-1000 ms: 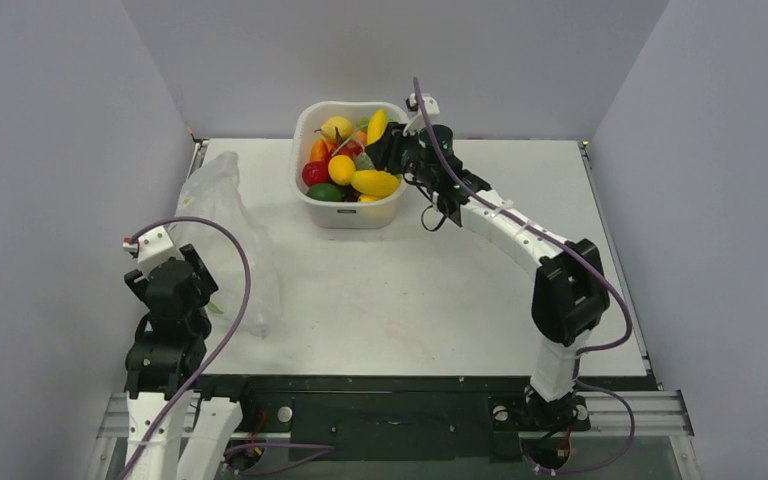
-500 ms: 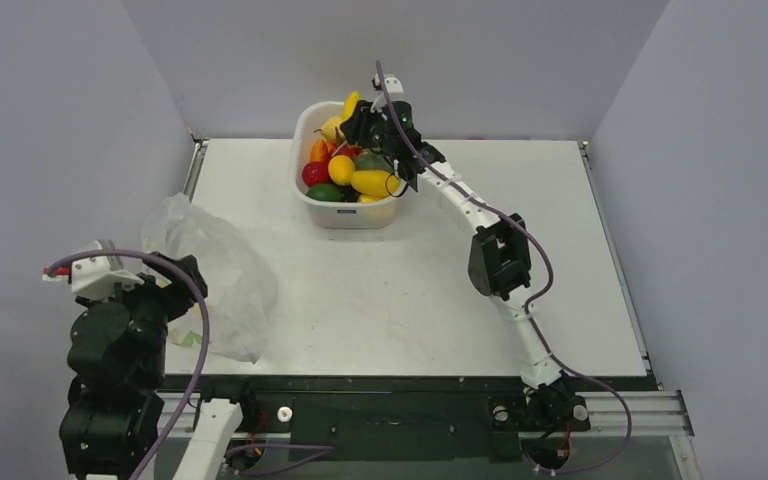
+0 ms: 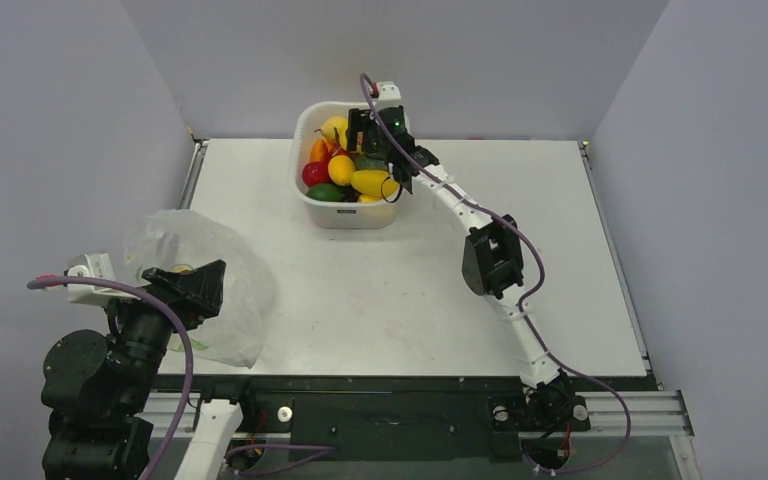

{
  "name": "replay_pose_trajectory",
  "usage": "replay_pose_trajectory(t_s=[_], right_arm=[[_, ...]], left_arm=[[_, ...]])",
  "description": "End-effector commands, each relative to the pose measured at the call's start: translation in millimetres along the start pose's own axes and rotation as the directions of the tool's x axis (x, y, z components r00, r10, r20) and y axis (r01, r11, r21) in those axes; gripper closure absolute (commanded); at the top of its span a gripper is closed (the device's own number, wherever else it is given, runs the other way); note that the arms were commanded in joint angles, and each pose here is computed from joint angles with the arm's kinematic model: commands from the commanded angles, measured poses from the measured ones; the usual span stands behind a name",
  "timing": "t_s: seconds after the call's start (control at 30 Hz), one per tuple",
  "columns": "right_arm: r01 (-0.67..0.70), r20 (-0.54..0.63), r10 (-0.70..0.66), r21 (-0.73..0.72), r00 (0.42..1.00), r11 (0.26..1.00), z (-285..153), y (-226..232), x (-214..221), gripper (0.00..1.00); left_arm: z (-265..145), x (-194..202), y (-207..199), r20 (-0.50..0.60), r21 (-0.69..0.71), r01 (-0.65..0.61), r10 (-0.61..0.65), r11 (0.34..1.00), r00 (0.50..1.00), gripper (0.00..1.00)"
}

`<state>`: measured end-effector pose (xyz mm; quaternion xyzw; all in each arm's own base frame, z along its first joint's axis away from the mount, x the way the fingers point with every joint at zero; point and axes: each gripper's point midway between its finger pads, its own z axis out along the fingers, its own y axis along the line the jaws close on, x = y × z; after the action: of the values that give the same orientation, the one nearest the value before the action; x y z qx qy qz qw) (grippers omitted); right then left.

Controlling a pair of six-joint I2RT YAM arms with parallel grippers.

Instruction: Take the fake fruits out of the plastic bag

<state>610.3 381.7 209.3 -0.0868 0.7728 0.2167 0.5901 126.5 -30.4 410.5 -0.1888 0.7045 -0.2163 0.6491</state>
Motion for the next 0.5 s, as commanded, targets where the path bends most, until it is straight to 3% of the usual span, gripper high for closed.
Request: replay_pose_trajectory(t_s=[0.0, 0.27, 0.47], right_arm=[[0.093, 0.067, -0.096, 0.055, 0.993, 0.994, -36, 13, -57, 0.25], [0.042, 0.066, -0.054, 0.169, 0.996, 0.985, -112, 9, -96, 0.23], [-0.077, 0.077, 0.062, 0.202, 0.995, 0.976, -186, -6, -88, 0.23]], left_arm=[[4, -10, -32, -0.011, 0.135, 0.032, -0.03, 0.99, 0.999, 0.3], [9, -1, -40, -0.069, 0.176, 0.051, -0.04, 0.983, 0.997, 0.3], [10, 9, -45, -0.119, 0.203, 0.074, -0.05, 0.976, 0.992, 0.3]])
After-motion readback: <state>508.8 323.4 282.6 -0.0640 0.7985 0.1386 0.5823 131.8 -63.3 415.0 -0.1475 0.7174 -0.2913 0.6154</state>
